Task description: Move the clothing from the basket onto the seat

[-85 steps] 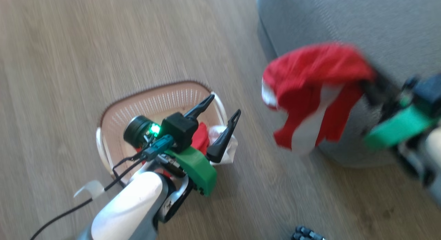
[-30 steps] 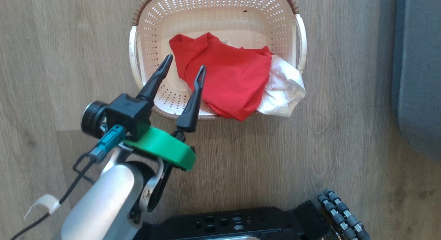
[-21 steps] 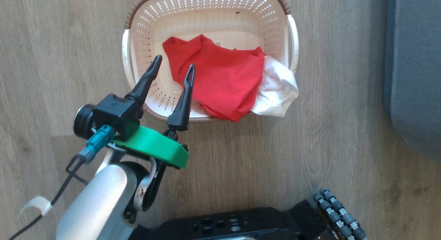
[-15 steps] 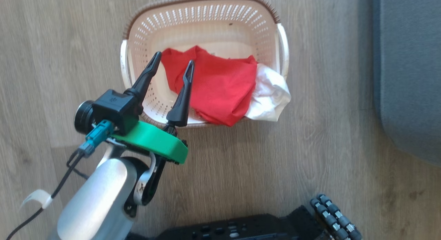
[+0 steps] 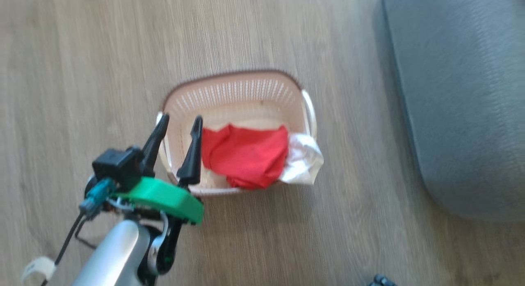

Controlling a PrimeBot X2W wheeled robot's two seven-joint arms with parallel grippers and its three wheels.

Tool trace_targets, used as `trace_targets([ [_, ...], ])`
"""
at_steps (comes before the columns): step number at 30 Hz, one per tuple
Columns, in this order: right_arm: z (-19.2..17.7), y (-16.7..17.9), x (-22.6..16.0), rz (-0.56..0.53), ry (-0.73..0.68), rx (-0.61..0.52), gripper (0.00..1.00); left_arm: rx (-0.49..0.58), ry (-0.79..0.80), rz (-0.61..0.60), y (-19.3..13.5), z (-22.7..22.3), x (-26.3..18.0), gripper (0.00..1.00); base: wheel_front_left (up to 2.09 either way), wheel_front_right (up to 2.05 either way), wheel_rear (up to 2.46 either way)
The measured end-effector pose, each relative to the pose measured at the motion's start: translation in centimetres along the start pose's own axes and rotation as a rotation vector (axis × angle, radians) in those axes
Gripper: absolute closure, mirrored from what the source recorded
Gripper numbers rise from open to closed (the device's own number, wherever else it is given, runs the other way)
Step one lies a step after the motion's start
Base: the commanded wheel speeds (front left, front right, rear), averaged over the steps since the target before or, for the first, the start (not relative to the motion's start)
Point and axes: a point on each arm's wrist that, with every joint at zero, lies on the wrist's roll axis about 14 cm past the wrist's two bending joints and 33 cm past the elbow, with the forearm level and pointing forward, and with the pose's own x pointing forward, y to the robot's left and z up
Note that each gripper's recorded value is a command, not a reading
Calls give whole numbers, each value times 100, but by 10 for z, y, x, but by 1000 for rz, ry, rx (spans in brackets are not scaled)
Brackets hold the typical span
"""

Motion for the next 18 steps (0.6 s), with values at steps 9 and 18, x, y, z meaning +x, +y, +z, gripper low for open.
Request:
trace_targets([
  [9,26,49,-96,172,-122,57,0,35,-122,93,4,40,-62,0,0,0,0],
  [18,26,139,-166,356,-141,94,0,128,-245,245,44,79,-123,0,0,0,0],
])
